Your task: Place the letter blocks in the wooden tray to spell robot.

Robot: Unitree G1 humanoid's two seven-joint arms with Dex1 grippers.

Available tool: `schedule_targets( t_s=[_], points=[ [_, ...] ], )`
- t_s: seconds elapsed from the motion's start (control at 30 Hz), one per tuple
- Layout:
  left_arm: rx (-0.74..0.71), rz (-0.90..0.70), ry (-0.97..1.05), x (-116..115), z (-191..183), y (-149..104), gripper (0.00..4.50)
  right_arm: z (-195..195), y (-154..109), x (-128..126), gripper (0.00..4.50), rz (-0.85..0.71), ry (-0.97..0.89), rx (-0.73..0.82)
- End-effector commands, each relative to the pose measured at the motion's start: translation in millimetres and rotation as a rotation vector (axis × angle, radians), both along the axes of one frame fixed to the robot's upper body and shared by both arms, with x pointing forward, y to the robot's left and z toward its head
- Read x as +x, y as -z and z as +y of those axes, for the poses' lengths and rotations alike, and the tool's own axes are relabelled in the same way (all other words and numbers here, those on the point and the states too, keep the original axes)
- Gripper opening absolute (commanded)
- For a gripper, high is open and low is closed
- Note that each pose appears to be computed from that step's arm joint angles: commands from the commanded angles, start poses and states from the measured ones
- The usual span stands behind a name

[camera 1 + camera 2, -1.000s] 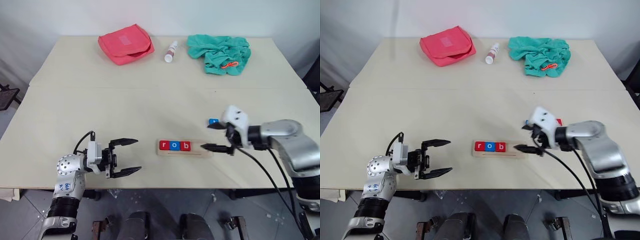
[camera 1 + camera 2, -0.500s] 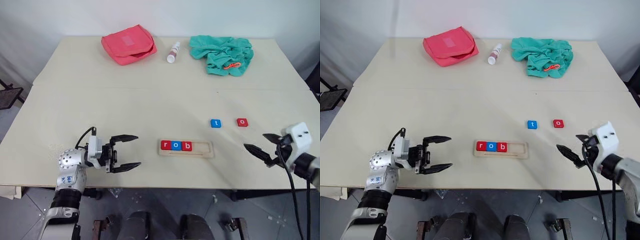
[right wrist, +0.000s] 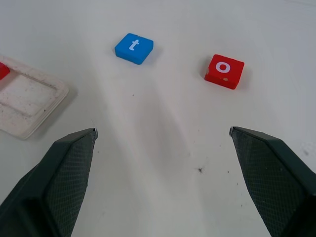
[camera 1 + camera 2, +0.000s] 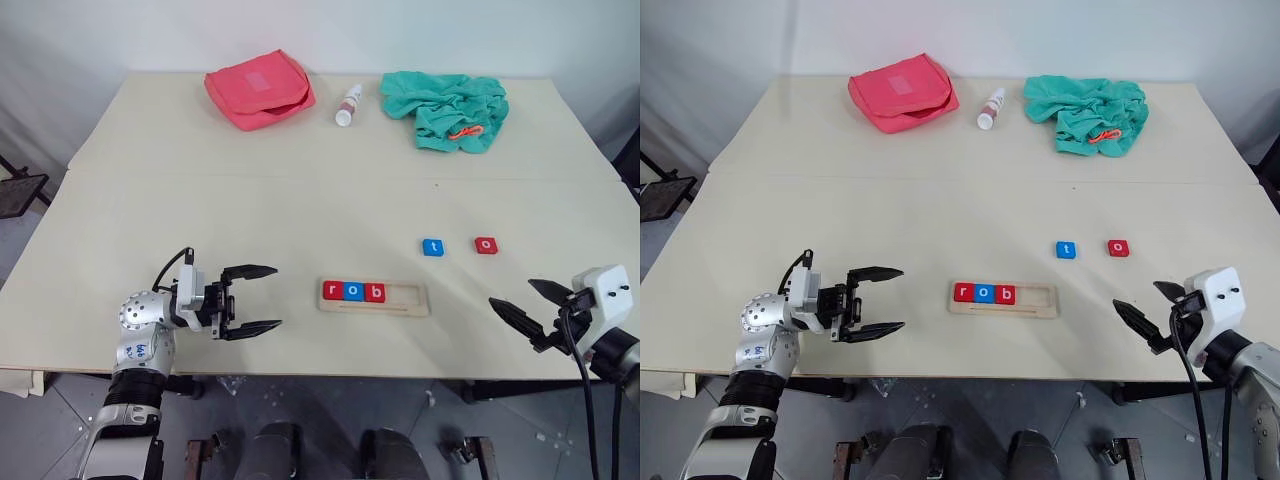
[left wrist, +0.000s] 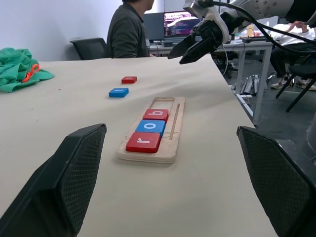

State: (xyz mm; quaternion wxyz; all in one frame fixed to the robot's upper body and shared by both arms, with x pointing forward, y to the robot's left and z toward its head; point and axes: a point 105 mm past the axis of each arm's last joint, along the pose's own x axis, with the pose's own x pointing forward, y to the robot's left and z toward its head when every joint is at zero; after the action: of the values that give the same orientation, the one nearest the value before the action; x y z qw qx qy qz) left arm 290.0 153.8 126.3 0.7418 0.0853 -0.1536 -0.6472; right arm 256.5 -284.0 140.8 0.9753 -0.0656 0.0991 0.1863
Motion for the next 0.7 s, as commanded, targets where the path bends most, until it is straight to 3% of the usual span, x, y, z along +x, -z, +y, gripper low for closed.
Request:
schedule_targets(
  t_s=[0.03, 0.53, 0.7],
  points=[
    [-0.004, -0.027, 0.012, -2.3, 4.4, -6.1, 4.50, -1.8, -16.0, 0.8, 4.48, -0.060, 0.001, -0.023],
    [0.007, -0.033, 0.014, -2.3, 7.5, -7.4, 4.50, 4.5, -21.4, 4.8, 4.48, -0.076, -0.011, -0.015],
    [0.006, -0.036, 0.013, -3.6, 7.8, -7.4, 4.50, 7.5, -25.0, 20.4, 4.48, -0.089, 0.004, -0.002]
  ],
)
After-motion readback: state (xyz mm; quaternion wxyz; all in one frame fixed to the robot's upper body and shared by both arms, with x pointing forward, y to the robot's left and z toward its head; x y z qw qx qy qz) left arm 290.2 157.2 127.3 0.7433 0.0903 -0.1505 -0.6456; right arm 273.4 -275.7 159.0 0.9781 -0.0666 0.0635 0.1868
